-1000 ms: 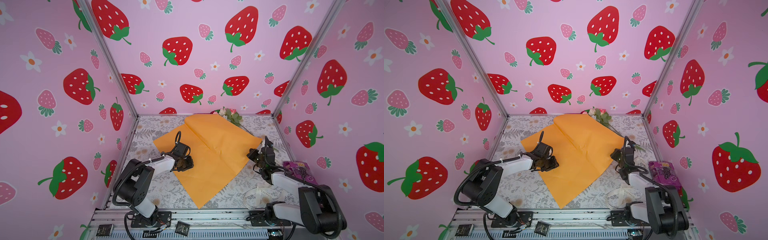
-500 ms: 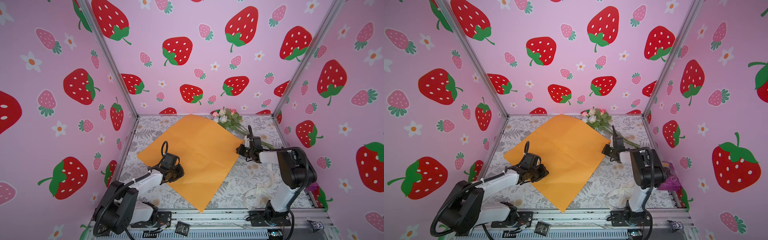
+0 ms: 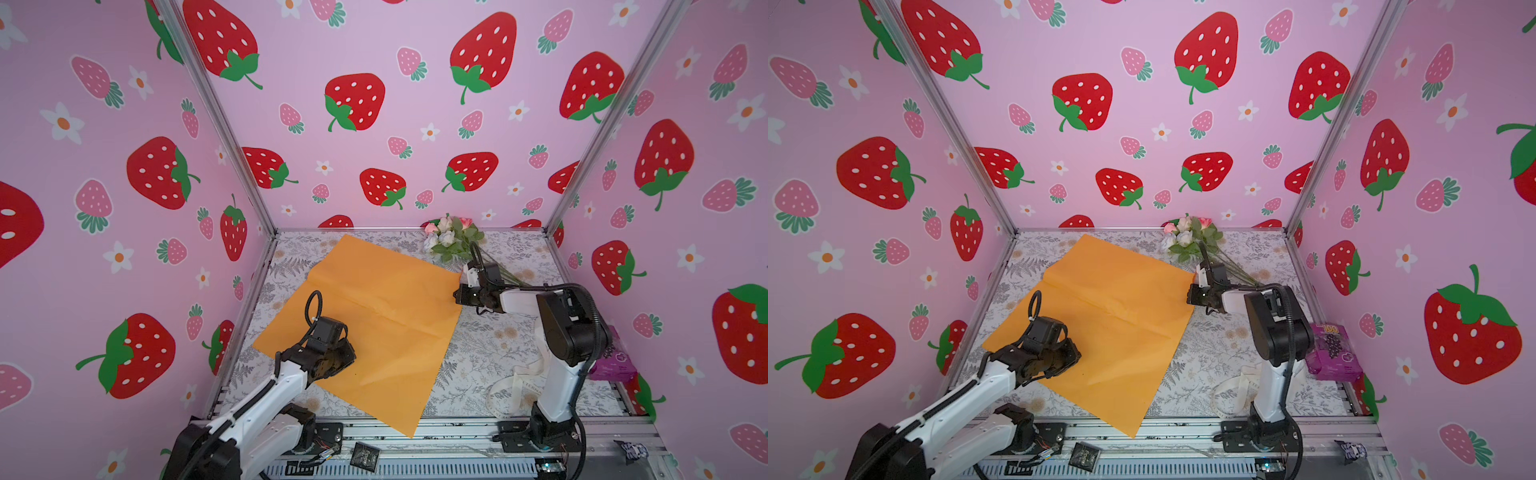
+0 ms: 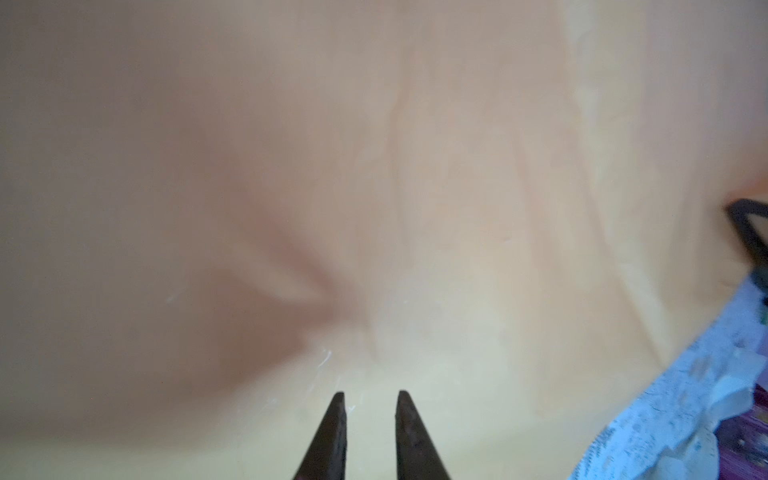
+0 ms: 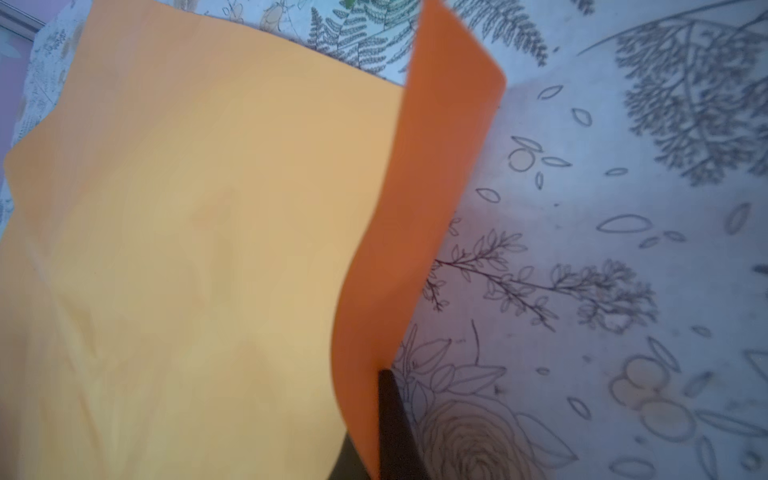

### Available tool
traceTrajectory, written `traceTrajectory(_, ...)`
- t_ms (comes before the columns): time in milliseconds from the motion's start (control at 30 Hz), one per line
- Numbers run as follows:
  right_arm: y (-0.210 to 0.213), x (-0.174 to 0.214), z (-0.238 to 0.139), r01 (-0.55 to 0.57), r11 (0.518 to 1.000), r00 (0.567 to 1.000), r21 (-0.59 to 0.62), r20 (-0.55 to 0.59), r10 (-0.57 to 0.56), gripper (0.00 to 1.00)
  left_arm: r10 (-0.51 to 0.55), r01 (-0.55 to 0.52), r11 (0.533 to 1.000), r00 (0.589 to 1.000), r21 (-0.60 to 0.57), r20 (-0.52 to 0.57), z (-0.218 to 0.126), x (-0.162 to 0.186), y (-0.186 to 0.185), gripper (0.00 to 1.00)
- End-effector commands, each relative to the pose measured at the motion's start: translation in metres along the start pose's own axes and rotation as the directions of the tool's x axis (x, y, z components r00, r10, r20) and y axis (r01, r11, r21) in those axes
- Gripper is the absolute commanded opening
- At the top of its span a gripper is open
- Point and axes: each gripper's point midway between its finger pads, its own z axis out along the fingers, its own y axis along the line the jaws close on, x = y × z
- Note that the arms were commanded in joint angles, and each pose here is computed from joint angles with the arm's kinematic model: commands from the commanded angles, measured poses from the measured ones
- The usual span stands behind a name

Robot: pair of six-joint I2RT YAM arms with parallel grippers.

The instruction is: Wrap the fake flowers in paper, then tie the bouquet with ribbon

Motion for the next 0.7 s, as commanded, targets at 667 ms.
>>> traceTrajectory(667,-0.096,0.034,-0.052,-0.475,0.859,0.872,0.192,0.233,0.431,0.0,0.215,-0.199,0.972,0.967,0.123,-0.138,0.066,-0.06,-0.109,0.54)
